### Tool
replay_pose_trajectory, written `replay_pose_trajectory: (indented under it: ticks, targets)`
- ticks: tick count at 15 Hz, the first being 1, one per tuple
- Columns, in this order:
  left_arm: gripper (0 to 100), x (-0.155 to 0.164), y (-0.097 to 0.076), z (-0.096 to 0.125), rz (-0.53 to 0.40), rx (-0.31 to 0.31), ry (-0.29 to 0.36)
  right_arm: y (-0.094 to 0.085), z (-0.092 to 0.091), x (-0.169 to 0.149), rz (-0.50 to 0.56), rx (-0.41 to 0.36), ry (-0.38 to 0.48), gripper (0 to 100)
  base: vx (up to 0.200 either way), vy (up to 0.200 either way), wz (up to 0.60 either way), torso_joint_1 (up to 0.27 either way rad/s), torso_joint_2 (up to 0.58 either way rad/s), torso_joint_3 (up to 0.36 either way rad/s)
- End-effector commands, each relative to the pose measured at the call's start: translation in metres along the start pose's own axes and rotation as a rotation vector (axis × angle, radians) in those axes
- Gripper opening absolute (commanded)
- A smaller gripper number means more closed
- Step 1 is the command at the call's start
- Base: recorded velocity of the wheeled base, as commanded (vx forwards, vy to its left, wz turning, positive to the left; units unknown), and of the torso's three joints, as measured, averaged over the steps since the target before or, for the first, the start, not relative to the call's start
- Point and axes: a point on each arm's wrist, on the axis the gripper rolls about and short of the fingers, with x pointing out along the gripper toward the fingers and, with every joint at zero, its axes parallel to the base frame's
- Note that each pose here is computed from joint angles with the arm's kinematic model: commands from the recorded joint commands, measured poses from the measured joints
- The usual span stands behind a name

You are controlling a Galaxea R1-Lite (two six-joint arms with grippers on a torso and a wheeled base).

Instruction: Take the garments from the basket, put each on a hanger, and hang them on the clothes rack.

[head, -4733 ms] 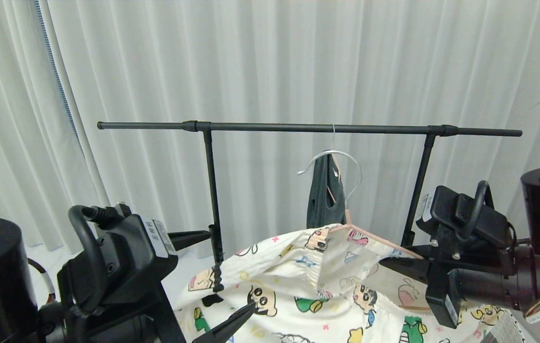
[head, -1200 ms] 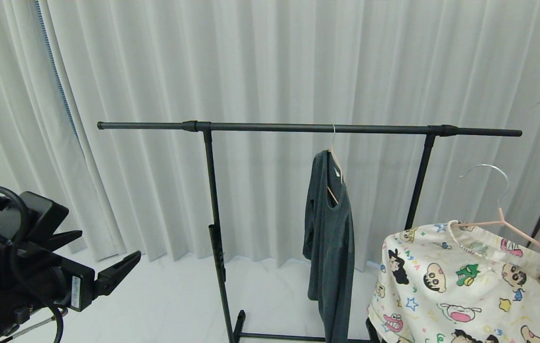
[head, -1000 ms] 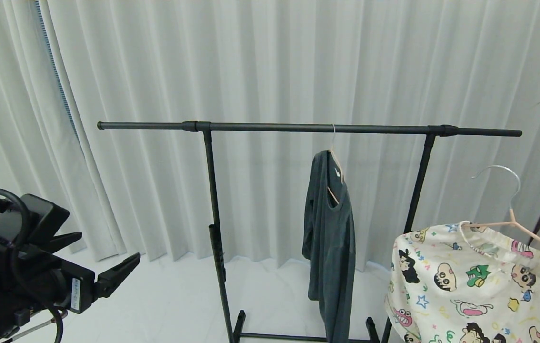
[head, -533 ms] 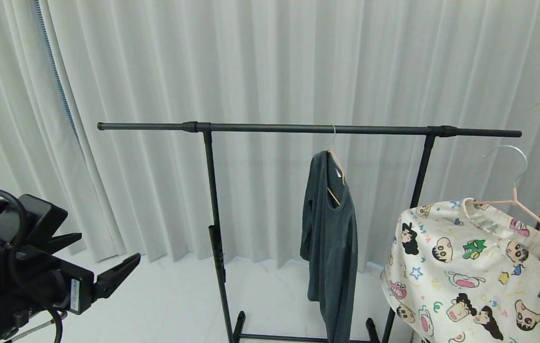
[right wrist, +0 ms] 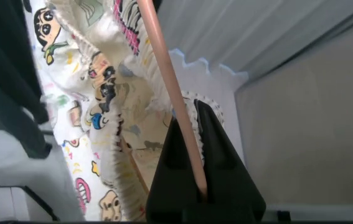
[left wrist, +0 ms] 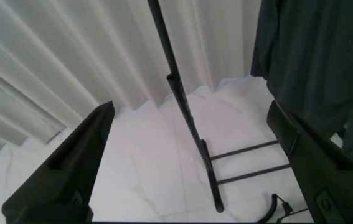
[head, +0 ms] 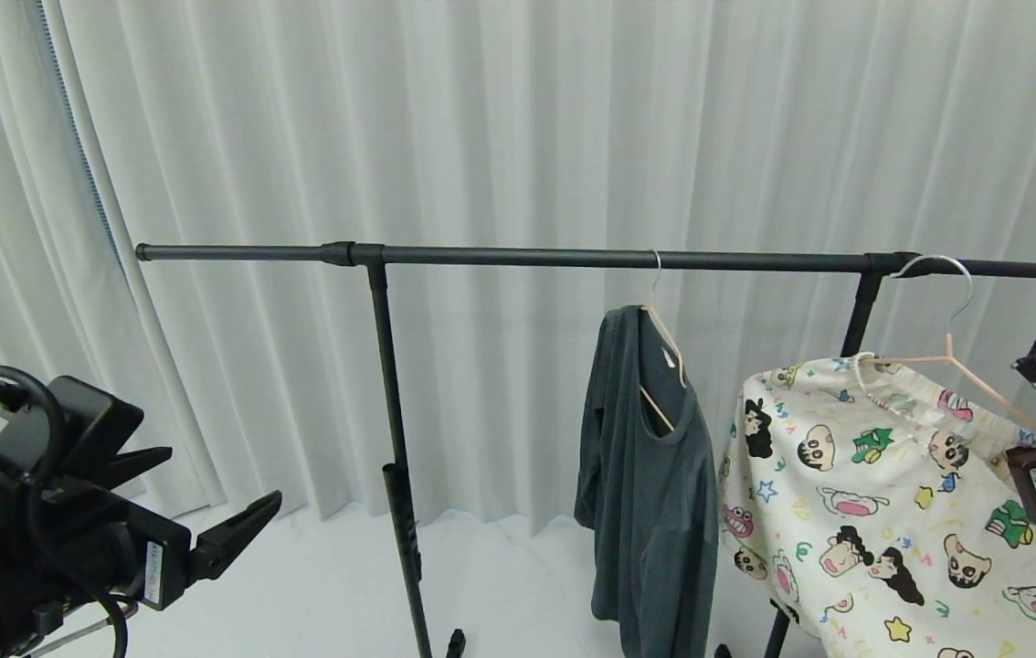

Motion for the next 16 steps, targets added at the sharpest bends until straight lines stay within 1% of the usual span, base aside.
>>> replay_pose_trajectory:
  ticks: [1, 4, 11, 13, 16]
  targets:
    - [100, -0.001, -0.001, 0.0, -0.006, 0.003, -0.003, 0.001, 0.001, 0.003, 0.002, -0.002, 0.001, 0, 0.2, 0.0, 0.0, 0.007, 0.01, 0.002]
    - [100, -0.005, -0.005, -0.004, -0.021, 0.009, -0.006, 0.002, 0.002, 0.007, 0.001, 0.0, -0.004, 0, 0.2, 0.0, 0.0, 0.002, 0.0, 0.002]
    - [100, -0.007, -0.006, -0.006, -0.02, 0.009, -0.009, 0.001, 0.017, 0.017, -0.002, 0.017, -0.014, 0, 0.2, 0.0, 0.0, 0.0, 0.0, 0.002]
    - [100, -0.008, -0.006, -0.005, -0.019, 0.011, -0.012, 0.002, 0.017, 0.021, 0.002, 0.016, -0.006, 0, 0.0, 0.0, 0.0, 0.0, 0.0, 0.0]
    - [100, -0.007, -0.006, -0.004, -0.023, 0.015, -0.016, 0.006, 0.02, 0.035, 0.008, 0.006, 0.026, 0, 0.0, 0.0, 0.0, 0.0, 0.0, 0.0]
